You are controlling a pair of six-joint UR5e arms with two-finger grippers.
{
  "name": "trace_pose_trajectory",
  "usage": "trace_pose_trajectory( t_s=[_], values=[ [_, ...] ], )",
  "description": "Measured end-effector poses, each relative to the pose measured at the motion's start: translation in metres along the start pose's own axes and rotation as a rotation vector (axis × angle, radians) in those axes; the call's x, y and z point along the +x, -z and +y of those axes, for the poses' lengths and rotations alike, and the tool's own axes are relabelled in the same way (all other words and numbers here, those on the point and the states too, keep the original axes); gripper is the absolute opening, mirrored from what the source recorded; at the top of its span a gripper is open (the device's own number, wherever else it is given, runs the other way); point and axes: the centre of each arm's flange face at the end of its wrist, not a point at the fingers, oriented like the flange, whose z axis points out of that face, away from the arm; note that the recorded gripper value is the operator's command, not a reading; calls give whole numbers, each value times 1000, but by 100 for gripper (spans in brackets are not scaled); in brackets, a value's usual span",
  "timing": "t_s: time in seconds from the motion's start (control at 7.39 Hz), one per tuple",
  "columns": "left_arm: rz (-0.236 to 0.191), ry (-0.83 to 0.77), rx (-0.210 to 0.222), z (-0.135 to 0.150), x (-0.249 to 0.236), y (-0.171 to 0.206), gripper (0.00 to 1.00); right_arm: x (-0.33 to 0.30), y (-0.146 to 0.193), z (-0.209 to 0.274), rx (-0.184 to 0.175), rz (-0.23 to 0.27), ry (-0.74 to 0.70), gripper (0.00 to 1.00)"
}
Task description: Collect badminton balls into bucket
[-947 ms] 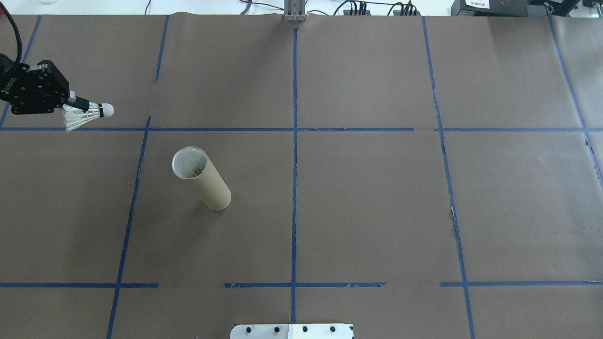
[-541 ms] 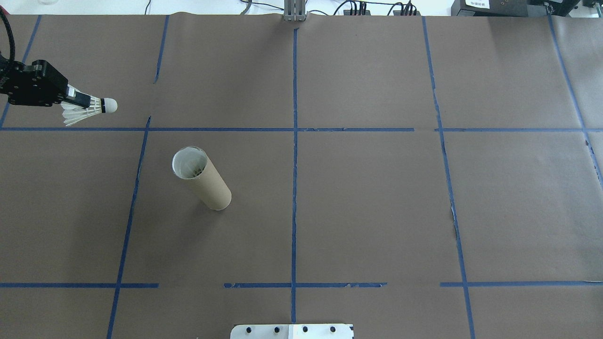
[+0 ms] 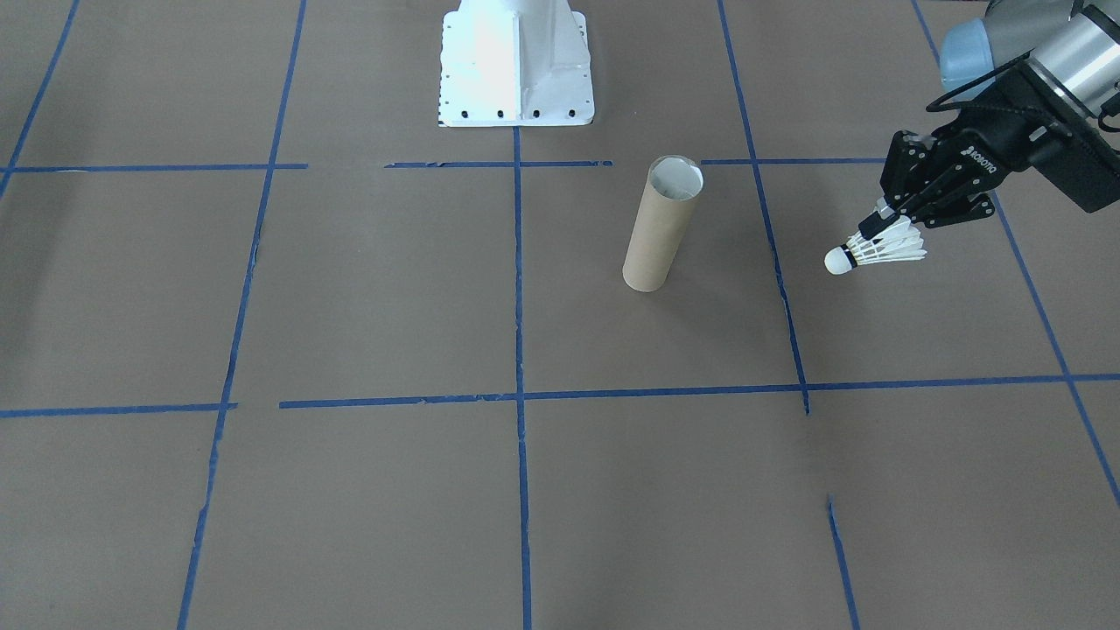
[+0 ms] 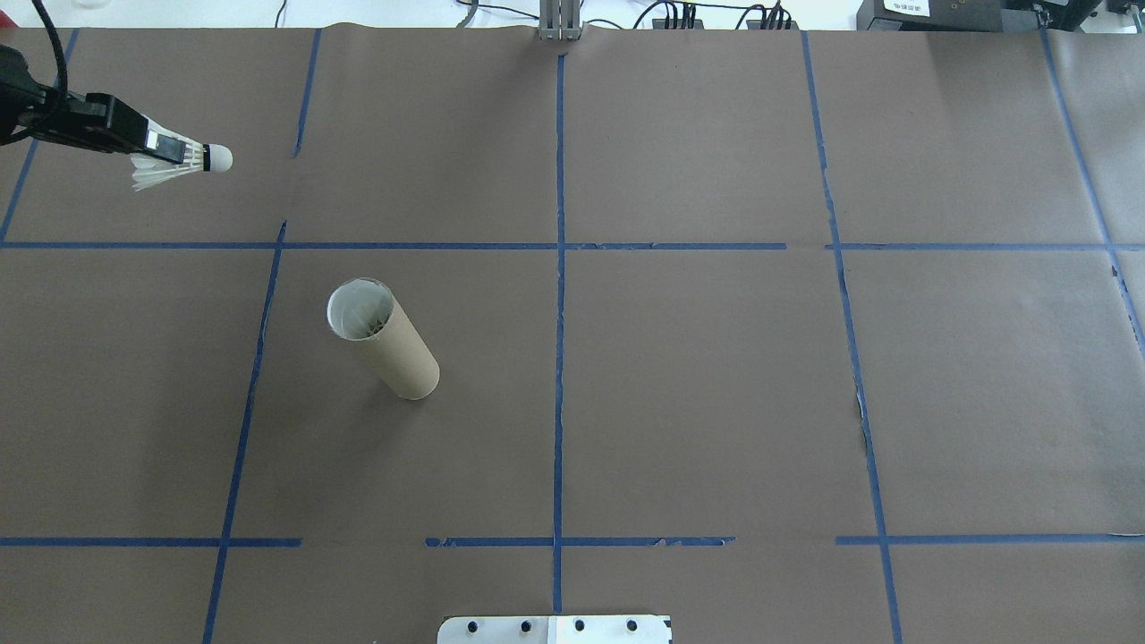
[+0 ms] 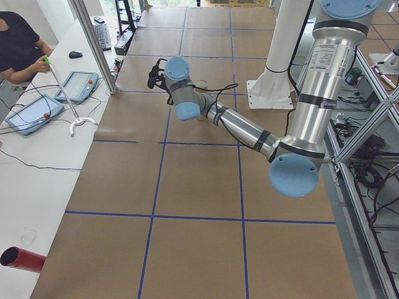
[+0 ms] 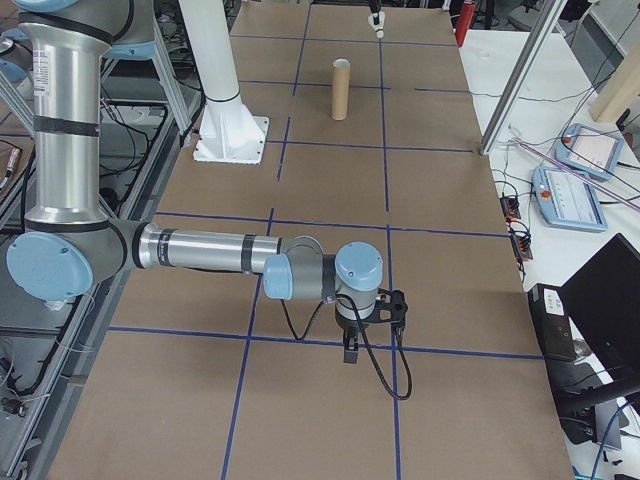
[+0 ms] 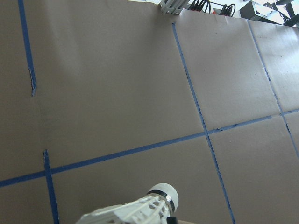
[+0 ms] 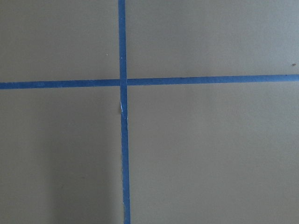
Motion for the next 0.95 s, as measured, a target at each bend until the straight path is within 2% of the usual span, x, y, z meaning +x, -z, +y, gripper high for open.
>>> trace_pose_trajectory(
  t_s=[0.14,0.41,0.54,0.68,0.95],
  values=[
    [-41,-8,7,-10,19,5,0,0,0,0,0,0,0,100],
    [-133,0,6,0,73,14,0,0,0,0,0,0,0,100],
    [-193,14,-24,14,104,8,0,0,0,0,0,0,0,100],
    [-273,39,-77,26,135,-3,0,0,0,0,0,0,0,100],
    [-451,82,-170,32,195,-18,0,0,0,0,0,0,0,100]
  ],
)
